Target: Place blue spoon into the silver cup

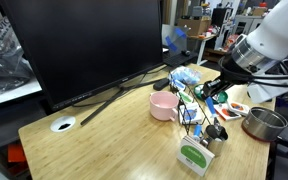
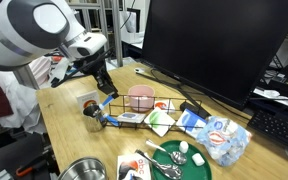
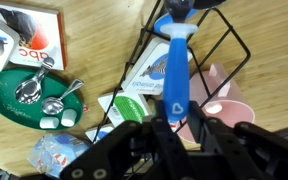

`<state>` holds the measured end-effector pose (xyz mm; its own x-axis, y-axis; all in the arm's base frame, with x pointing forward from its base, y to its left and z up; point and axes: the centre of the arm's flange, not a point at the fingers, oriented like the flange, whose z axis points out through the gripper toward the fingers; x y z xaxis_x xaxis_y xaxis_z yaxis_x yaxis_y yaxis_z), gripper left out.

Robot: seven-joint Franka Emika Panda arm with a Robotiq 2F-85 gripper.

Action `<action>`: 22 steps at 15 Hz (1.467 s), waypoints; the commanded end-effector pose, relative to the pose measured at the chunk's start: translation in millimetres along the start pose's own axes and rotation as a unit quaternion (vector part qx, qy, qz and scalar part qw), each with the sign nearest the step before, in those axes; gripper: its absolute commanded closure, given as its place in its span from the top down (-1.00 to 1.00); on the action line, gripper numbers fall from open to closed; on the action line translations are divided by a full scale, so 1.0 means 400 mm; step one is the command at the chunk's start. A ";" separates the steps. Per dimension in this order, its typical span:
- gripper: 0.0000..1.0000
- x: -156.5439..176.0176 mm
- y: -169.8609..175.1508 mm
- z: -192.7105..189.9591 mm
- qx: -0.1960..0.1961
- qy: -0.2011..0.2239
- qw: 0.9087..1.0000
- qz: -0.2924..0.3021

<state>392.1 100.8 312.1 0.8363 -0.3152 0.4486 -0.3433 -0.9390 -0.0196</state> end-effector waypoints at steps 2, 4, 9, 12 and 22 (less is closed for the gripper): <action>-0.86 0.008 -0.031 0.010 0.025 -0.004 0.998 -0.052; -0.86 0.002 -0.043 0.015 0.032 -0.006 0.997 -0.069; -0.86 -0.009 -0.055 0.019 0.040 -0.009 0.995 -0.093; -0.86 -0.019 -0.057 0.016 0.044 -0.008 0.994 -0.097; 0.20 -0.075 -0.058 0.006 0.047 -0.020 0.994 -0.101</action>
<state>383.1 134.1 293.2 0.9006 -0.1250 0.4162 -0.1365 -0.9906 -0.0023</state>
